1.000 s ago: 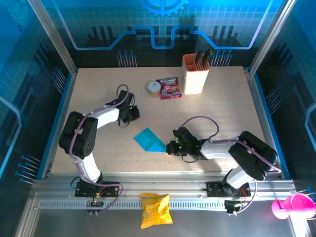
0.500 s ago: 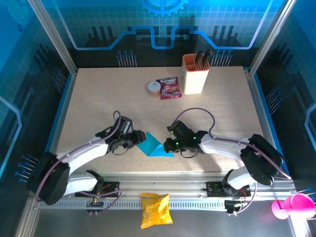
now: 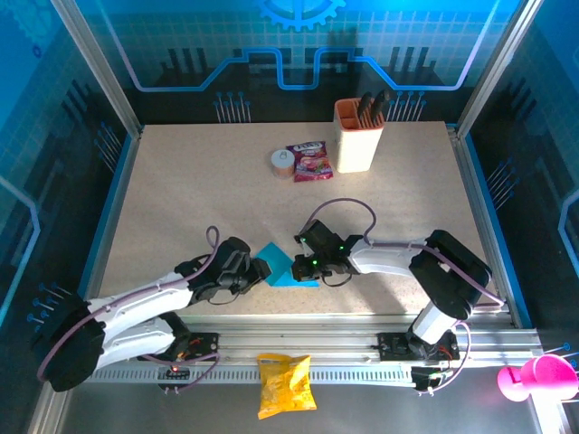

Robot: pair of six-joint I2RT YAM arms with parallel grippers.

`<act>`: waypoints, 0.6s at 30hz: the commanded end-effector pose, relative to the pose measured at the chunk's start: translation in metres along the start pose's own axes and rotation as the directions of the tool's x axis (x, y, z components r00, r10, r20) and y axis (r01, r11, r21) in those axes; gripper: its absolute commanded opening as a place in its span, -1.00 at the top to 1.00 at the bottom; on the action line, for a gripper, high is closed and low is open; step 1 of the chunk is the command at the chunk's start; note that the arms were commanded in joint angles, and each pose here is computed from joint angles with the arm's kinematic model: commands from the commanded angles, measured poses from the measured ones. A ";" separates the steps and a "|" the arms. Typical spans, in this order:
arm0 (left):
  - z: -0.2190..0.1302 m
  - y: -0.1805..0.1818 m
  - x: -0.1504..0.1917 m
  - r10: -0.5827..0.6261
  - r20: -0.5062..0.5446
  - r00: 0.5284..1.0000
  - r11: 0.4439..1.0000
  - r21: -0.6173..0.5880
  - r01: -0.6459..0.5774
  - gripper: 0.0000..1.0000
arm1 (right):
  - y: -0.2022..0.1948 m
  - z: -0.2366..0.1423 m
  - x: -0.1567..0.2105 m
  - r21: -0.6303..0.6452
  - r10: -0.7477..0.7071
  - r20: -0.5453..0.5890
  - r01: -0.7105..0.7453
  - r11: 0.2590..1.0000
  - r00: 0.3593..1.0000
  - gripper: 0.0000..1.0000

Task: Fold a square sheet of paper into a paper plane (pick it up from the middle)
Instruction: Third fold the triangle at the center of the table.

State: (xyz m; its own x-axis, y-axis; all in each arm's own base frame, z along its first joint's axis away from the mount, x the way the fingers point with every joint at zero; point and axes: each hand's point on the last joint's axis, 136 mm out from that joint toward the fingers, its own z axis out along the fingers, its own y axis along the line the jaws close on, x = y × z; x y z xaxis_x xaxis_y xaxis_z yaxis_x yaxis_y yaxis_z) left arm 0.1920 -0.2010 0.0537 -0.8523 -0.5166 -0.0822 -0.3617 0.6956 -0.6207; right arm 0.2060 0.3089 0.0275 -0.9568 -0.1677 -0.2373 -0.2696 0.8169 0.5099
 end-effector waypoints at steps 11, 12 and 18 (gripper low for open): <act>0.023 0.000 0.015 -0.021 -0.023 1.000 0.998 -0.053 0.020 0.33 | -0.020 0.016 0.003 0.007 0.043 -0.029 -0.042 0.999 0.999 1.00; 0.025 0.000 0.017 -0.024 -0.026 0.999 0.998 -0.055 0.022 0.33 | -0.022 0.016 0.004 0.008 0.049 -0.031 -0.049 0.999 0.998 1.00; 0.029 -0.006 0.019 -0.023 -0.027 0.999 0.999 -0.046 0.021 0.33 | -0.028 0.017 0.008 0.010 0.062 -0.033 -0.062 0.998 0.998 1.00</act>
State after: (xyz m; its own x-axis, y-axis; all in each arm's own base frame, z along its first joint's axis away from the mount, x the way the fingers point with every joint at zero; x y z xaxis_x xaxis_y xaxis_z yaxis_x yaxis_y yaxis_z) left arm 0.1788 -0.2193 0.0229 -0.8643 -0.5019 -0.0314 -0.4017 0.7267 -0.5573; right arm 0.2153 0.3064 0.0130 -0.9646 -0.1394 -0.2238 -0.2415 0.8077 0.5378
